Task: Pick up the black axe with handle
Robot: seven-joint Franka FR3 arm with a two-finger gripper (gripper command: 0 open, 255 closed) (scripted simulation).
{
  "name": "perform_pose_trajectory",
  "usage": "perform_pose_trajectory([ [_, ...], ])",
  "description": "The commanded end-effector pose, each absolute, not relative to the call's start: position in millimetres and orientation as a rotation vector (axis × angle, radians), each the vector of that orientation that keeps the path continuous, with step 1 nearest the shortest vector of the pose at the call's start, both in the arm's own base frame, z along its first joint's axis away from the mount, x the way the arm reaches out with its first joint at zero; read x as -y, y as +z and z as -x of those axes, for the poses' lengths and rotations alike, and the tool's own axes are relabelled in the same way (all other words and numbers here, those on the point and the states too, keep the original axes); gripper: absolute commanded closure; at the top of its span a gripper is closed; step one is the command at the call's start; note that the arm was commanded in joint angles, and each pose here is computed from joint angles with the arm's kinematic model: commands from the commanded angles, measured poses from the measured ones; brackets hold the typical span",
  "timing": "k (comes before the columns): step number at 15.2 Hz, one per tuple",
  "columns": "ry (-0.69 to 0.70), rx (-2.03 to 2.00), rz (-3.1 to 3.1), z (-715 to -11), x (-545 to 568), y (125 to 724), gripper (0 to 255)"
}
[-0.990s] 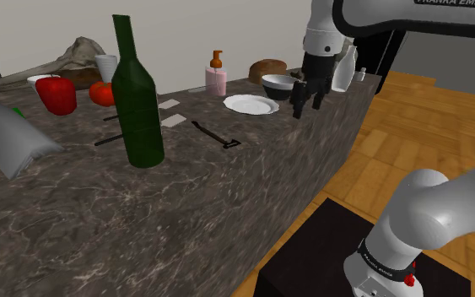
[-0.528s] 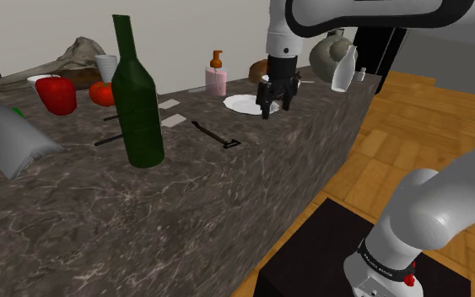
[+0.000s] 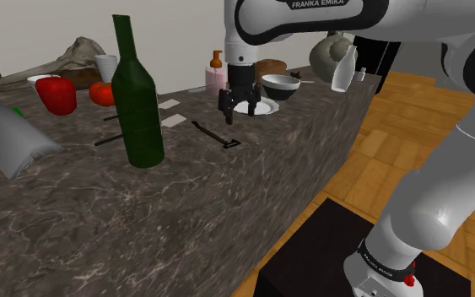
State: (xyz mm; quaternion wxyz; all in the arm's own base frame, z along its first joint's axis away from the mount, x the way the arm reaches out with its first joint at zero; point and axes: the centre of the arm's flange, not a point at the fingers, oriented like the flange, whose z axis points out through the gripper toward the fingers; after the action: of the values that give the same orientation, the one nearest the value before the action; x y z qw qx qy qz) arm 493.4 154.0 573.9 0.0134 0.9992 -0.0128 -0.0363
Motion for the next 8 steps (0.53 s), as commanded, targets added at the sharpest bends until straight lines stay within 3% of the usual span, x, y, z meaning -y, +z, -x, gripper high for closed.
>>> perform_pose_trajectory([
  [1,-0.133,0.029,-3.122,-515.1,-168.7,564.3,0],
  [8,-0.179,0.004,-3.141,-563.2,-204.0,536.4,0],
])
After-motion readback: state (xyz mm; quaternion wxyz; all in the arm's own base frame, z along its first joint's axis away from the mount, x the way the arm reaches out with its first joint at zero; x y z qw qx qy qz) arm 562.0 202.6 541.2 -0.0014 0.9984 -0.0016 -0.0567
